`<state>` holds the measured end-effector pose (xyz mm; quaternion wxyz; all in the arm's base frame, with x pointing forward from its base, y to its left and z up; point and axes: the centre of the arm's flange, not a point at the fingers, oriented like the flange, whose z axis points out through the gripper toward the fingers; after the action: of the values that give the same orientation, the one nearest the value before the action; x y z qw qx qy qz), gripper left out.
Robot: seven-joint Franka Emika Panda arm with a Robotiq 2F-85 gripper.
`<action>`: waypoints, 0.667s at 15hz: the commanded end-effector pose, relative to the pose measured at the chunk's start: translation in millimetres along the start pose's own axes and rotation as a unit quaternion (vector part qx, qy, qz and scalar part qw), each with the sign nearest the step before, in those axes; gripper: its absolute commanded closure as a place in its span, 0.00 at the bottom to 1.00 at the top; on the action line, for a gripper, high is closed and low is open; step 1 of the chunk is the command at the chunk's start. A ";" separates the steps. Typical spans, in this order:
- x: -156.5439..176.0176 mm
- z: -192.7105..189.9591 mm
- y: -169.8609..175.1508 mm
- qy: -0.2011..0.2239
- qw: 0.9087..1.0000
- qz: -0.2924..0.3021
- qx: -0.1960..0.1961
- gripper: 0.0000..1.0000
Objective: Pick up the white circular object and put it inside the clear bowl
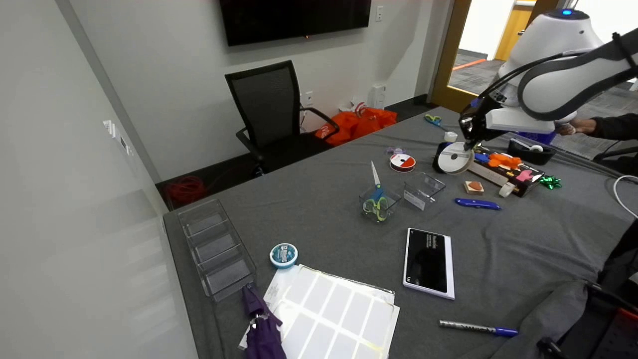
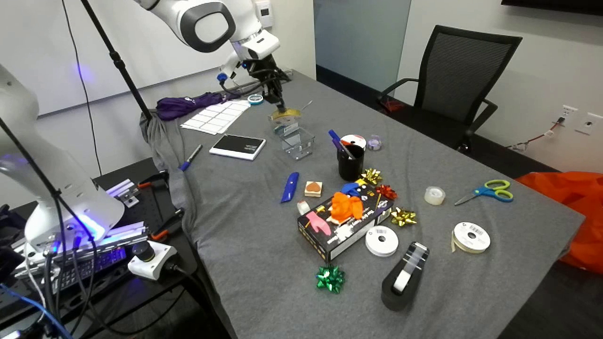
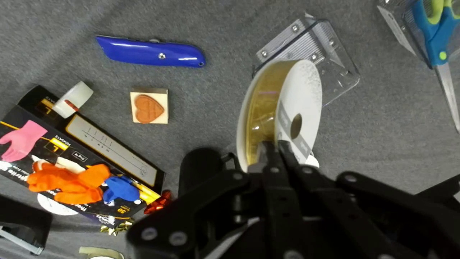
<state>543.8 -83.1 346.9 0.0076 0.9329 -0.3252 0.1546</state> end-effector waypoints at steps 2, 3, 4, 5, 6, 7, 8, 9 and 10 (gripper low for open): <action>17.9 36.8 -23.0 -0.015 0.999 0.036 -0.001 0.99; 17.2 46.6 -26.3 -0.020 0.999 0.042 -0.006 0.99; 15.1 56.8 -29.6 -0.023 0.998 0.049 -0.016 0.99; 13.0 65.8 -32.1 -0.026 0.998 0.055 -0.021 0.99; 10.0 75.3 -35.0 -0.029 0.997 0.060 -0.026 0.99; 7.9 83.0 -37.4 -0.031 0.997 0.067 -0.030 0.99; 10.8 89.4 -42.6 -0.035 0.996 0.071 -0.034 0.99; 10.8 95.8 -45.8 -0.036 0.996 0.076 -0.036 0.99; 15.3 100.8 -51.1 -0.037 0.996 0.078 -0.038 0.99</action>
<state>588.8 -66.5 271.1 0.0125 0.9137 -0.3905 0.1119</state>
